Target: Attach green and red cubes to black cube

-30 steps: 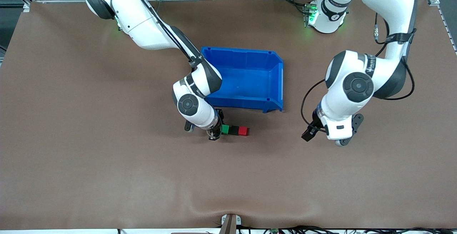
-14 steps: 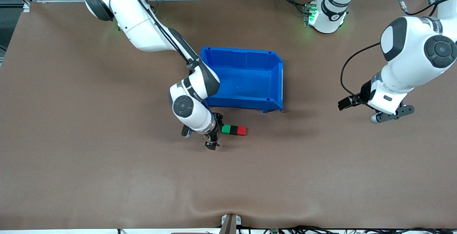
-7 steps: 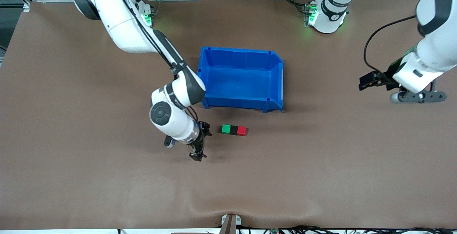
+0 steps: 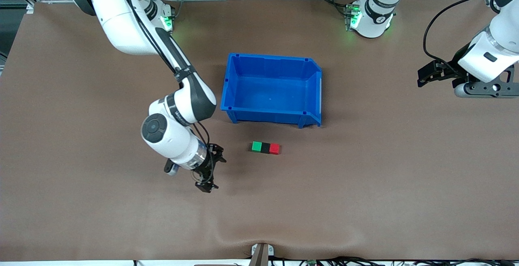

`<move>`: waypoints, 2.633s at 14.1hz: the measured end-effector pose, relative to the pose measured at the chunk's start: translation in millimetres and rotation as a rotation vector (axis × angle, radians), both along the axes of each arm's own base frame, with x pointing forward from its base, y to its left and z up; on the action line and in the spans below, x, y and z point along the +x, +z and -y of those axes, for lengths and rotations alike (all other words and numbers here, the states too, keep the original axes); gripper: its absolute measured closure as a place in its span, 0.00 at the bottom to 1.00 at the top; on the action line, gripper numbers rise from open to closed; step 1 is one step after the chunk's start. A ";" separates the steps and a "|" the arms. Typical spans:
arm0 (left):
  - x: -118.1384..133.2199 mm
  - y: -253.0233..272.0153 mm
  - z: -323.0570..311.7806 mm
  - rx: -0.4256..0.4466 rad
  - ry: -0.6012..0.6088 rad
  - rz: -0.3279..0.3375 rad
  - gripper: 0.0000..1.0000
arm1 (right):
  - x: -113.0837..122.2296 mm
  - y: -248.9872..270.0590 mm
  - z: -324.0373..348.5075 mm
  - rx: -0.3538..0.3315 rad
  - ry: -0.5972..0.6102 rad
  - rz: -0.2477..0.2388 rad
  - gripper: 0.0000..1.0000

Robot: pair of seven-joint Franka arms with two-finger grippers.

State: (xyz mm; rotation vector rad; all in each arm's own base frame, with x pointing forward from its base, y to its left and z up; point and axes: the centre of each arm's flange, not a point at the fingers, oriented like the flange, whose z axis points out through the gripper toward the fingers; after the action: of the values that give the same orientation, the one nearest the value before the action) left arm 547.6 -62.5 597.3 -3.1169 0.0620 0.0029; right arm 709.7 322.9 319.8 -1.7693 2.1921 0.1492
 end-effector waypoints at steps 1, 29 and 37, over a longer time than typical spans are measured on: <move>-0.9 3.5 -0.6 0.001 -0.005 -0.004 0.00 | 1.5 5.0 9.2 -0.018 0.024 -0.009 0.00; -2.0 18.5 -11.9 0.006 -0.077 -0.045 0.00 | -84.2 241.6 391.6 -0.049 1.212 -0.066 0.00; -1.8 13.6 -11.6 0.007 -0.054 -0.036 0.00 | -145.3 342.2 402.7 -0.175 1.388 0.013 0.00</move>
State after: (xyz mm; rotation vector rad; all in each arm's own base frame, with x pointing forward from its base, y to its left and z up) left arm 545.9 -50.8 610.9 -3.1077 0.1468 0.0575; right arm 564.4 -79.8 662.0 -2.9871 0.5956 0.2337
